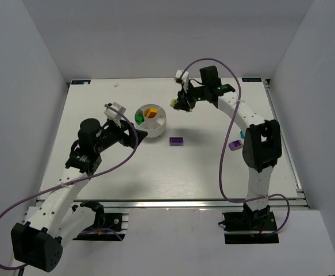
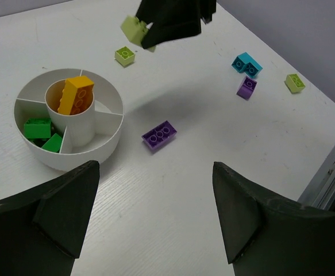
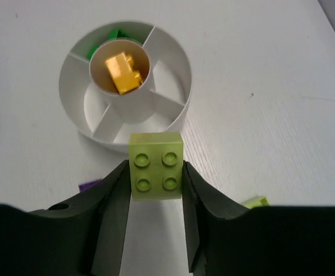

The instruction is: Sort the legos into containers by color

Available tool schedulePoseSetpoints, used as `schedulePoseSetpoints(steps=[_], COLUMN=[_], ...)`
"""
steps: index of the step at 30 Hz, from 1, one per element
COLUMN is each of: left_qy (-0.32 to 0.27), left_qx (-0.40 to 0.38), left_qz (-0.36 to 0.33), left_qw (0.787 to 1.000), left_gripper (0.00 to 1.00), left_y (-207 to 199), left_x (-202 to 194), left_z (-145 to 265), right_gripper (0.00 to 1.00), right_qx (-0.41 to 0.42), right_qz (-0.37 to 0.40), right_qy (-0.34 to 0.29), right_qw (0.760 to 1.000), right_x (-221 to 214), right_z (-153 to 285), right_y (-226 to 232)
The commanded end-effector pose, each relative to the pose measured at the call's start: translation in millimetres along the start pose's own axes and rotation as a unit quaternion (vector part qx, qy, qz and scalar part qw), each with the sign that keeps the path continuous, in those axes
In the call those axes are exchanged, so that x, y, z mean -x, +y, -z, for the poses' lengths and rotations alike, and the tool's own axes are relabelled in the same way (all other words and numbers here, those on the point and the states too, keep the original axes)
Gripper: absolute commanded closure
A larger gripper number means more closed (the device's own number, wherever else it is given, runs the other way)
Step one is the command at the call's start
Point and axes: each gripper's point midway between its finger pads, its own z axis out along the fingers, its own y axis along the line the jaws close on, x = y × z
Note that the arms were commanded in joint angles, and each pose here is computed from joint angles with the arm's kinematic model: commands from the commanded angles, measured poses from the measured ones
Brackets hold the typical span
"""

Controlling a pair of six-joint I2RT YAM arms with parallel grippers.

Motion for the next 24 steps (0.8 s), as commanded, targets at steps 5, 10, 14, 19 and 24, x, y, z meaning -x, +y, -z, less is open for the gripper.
schedulePoseSetpoints(steps=[5, 10, 14, 19, 24], left_qy=[0.000, -0.001, -0.002, -0.004, -0.005], left_qx=[0.014, 0.012, 0.009, 0.005, 0.005], left_qz=[-0.010, -0.011, -0.011, -0.012, -0.012], left_qw=[1.000, 1.000, 1.000, 1.000, 1.000], left_gripper=[0.11, 0.11, 0.11, 0.10, 0.10], left_y=[4, 3, 2, 0, 0], left_x=[-2, -2, -1, 0, 0], left_z=[3, 3, 3, 4, 4], right_gripper=[1.00, 1.00, 1.00, 1.00, 1.00], right_qx=[0.017, 0.052, 0.063, 0.067, 0.074], right_qz=[-0.277, -0.350, -0.393, -0.438, -0.465], right_qy=[-0.135, -0.158, -0.166, -0.162, -0.165], right_qw=[0.951, 0.922, 0.902, 0.882, 0.867], right_x=[48, 48, 47, 30, 23], right_z=[-16, -22, -20, -31, -42], right_y=[-12, 2, 10, 21, 23])
